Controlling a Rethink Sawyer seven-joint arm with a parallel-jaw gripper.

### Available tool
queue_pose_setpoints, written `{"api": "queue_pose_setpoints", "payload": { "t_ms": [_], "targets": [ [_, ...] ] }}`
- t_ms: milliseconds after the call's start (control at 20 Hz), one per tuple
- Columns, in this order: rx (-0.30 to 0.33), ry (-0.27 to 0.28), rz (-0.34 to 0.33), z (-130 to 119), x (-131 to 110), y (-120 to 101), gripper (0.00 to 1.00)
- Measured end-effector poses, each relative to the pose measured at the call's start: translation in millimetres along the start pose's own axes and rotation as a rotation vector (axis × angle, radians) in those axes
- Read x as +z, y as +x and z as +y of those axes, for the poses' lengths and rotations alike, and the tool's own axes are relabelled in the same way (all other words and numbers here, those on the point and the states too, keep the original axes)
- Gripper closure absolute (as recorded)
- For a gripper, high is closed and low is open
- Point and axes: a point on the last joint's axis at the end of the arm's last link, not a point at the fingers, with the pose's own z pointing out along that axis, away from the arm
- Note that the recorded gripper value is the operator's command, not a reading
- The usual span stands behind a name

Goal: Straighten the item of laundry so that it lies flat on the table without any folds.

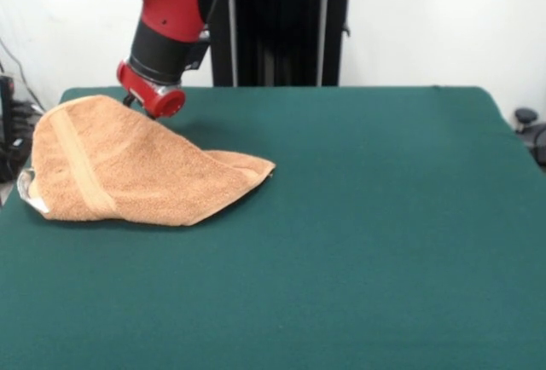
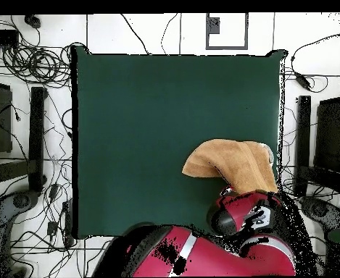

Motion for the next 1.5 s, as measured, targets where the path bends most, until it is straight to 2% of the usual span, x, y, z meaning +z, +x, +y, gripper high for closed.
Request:
{"api": "queue_pose_setpoints", "payload": {
  "t_ms": [850, 1300, 1500],
  "targets": [
    [-0.095, -0.062, -0.020, -8.2, 3.3, -2.5, 0.00],
    [-0.175, -0.106, -0.045, -14.2, 6.0, -3.9, 0.00],
    [-0.236, -0.151, -0.068, -19.6, 8.1, -3.6, 0.00]
  ]
}}
